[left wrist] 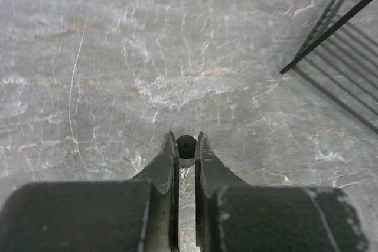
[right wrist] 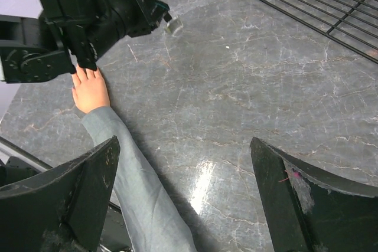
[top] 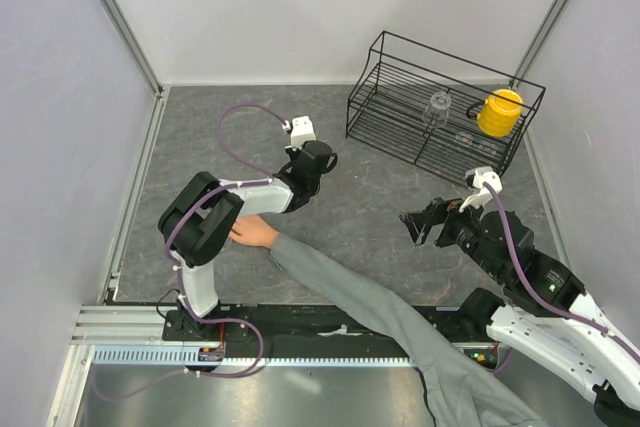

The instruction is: Paint the nails

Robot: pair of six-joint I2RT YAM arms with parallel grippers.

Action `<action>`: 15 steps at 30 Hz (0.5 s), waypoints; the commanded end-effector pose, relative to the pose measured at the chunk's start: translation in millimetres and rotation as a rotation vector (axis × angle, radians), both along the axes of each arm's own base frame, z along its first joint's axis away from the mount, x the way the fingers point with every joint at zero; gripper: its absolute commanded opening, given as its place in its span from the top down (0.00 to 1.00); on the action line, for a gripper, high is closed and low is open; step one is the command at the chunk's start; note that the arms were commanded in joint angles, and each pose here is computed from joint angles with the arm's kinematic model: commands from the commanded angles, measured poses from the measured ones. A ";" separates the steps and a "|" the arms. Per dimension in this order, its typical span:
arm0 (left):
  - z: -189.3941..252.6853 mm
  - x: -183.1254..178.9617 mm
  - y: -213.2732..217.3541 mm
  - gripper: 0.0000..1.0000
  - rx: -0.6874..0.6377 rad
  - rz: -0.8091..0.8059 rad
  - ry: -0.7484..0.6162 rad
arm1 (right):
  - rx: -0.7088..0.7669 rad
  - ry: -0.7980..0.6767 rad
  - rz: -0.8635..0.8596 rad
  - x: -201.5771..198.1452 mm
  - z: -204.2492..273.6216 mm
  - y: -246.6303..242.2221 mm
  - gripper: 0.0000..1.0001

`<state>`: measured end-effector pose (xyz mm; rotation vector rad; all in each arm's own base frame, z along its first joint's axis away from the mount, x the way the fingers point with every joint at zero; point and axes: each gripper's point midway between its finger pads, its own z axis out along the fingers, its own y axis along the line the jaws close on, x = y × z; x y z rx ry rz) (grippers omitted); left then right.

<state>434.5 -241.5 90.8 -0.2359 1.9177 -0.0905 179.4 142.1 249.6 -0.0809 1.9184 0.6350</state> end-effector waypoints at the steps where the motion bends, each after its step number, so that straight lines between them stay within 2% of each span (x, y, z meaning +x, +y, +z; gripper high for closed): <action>1: 2.9 7.9 1.9 0.98 -0.062 0.088 -0.028 | 0.029 -0.001 -0.011 -1.8 1.1 -1.5 0.02; 3: 0.8 7.5 3.1 0.96 -0.063 0.097 -0.023 | 0.025 0.002 -0.012 -1.5 -0.2 -1.7 0.02; 5: 2.1 8.5 3.2 0.88 -0.057 0.094 -0.024 | 0.024 0.005 -0.013 -1.1 -0.4 -1.2 0.02; 7: 2.9 9.2 2.9 0.85 -0.047 0.091 -0.023 | 0.020 0.008 -0.009 -0.9 -1.1 -0.3 0.02; 10: 2.7 7.4 5.2 0.71 -0.039 0.094 -0.010 | 0.019 0.011 -0.011 -0.4 -1.7 -0.2 0.02; 13: 16.4 4.5 4.8 0.35 -0.031 0.068 -0.011 | 0.023 0.010 -0.010 -0.7 -1.0 0.1 0.02; 15: 33.6 -1.3 7.2 0.24 -0.026 0.052 -0.009 | 0.020 0.007 -0.012 -0.3 -0.3 -0.4 0.02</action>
